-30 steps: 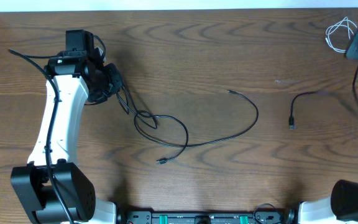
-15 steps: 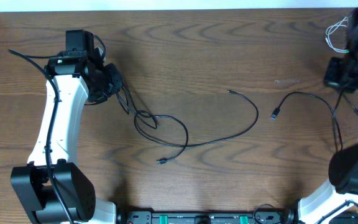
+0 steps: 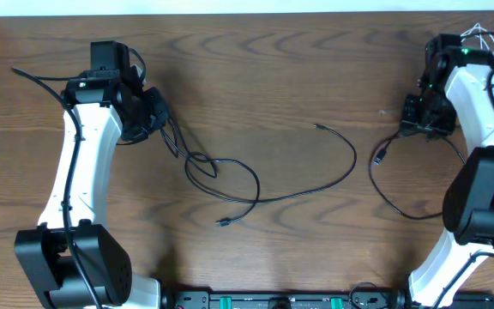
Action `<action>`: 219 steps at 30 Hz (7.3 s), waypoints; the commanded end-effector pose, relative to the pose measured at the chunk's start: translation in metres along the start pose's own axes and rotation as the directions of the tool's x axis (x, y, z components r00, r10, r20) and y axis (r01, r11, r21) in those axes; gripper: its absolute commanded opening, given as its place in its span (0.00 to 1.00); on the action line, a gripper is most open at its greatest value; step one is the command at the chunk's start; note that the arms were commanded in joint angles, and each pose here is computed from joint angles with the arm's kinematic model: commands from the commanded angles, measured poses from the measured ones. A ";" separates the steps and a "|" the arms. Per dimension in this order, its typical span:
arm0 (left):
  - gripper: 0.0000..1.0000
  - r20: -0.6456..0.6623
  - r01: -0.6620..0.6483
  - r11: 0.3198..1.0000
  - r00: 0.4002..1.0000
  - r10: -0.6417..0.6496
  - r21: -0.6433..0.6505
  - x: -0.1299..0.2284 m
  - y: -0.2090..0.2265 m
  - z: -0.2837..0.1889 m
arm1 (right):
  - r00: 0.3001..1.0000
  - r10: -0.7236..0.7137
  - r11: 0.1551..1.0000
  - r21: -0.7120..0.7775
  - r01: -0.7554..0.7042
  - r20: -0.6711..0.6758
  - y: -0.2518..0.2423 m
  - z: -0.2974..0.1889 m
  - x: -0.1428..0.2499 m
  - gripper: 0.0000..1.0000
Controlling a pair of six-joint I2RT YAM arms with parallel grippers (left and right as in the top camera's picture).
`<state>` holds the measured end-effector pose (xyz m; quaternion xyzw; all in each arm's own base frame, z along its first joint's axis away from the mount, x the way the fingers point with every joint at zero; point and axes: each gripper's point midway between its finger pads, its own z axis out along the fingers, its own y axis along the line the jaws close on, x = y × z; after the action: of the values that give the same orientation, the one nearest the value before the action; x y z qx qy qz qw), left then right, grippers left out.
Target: Untangle cables
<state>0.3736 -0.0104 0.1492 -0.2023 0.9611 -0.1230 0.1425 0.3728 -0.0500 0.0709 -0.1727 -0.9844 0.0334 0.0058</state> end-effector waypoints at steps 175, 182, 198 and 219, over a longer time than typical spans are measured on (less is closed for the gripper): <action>0.83 0.388 0.160 0.986 0.912 -0.135 -0.034 -0.028 0.011 -0.160 | 0.701 -0.527 0.544 -0.444 0.712 0.480 0.350 -0.093 0.052 0.86; 0.83 0.328 0.261 0.958 0.921 -0.211 -0.117 -0.033 0.056 -0.143 | 0.741 -0.521 0.578 -0.463 0.672 0.424 0.384 -0.055 0.071 0.71; 0.83 0.273 0.277 0.948 0.935 -0.227 -0.159 -0.038 0.071 -0.122 | 0.745 -0.401 0.694 -0.353 0.627 0.534 0.297 -0.141 0.017 0.01; 0.83 0.288 0.254 0.955 0.936 -0.202 -0.155 -0.045 0.070 -0.120 | 0.783 -0.553 0.832 0.139 0.537 0.284 0.122 -0.132 0.010 0.01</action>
<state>0.3482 0.0893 0.2539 -0.3448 0.9069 -0.0239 0.2410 0.4170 0.0757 0.2099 0.0943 -0.9812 0.0085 -0.1684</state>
